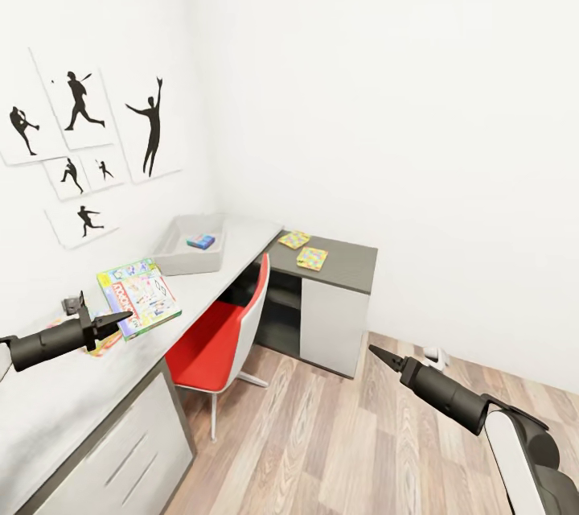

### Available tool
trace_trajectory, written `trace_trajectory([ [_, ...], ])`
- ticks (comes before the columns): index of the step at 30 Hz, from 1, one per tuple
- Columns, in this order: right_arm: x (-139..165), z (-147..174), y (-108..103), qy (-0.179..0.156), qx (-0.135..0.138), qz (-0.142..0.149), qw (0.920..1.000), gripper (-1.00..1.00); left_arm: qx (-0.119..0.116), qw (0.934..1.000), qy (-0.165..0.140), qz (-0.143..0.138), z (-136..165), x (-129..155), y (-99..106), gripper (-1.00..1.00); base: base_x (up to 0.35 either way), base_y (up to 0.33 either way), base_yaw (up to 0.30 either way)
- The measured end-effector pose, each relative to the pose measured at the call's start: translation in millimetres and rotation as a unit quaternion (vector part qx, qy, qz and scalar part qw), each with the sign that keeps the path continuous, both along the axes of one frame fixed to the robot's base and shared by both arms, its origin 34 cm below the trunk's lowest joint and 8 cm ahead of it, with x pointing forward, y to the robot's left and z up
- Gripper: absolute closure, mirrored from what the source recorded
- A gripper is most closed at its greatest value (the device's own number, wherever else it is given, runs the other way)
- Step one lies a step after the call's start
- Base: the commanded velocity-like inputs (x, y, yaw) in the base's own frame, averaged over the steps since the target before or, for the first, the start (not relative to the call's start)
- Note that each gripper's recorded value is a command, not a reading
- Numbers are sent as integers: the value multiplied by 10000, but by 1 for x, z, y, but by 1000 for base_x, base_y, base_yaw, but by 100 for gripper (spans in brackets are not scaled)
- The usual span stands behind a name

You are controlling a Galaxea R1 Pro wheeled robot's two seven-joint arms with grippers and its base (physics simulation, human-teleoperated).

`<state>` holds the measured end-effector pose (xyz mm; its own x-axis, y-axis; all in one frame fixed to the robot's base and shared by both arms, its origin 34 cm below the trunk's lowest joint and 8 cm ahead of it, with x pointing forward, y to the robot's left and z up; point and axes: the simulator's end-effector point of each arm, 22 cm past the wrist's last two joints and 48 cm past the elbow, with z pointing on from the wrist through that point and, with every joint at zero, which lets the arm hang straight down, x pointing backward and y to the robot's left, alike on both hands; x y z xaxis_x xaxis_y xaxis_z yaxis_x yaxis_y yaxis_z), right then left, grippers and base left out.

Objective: Put all the toys in the child's room - the three board games (two on the bed and one on the table), the two jigsaw puzzles on the table, and the tennis ball on the table - inside the toy box on the table in the child's room.

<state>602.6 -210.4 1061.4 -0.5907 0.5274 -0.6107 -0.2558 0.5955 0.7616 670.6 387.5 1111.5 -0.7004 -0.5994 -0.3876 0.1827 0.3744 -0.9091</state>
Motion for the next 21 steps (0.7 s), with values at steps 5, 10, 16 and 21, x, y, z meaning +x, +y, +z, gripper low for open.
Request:
trace_trajectory([
  [5, 1, -4, -1, 39, -4, -10, 10000, -100, -4, 10000, 26, -2, -3, 1, 0, 100, 322, -92, -130],
  [10, 1, -5, -3, 55, -1, -39, 10000, -100, -33, 10000, 4, 32, -2, 2, 2, 100, 286, -202, -232],
  [16, 1, -6, -4, 59, 0, -44, 10000, -100, -130, 9997, -108, 193, 6, 4, 13, 100, 216, -176, -102],
  [21, 2, -6, -5, 57, 8, -58, 10000, -100, -191, 9993, -161, 284, 11, 6, 19, 100, 86, -53, -16],
])
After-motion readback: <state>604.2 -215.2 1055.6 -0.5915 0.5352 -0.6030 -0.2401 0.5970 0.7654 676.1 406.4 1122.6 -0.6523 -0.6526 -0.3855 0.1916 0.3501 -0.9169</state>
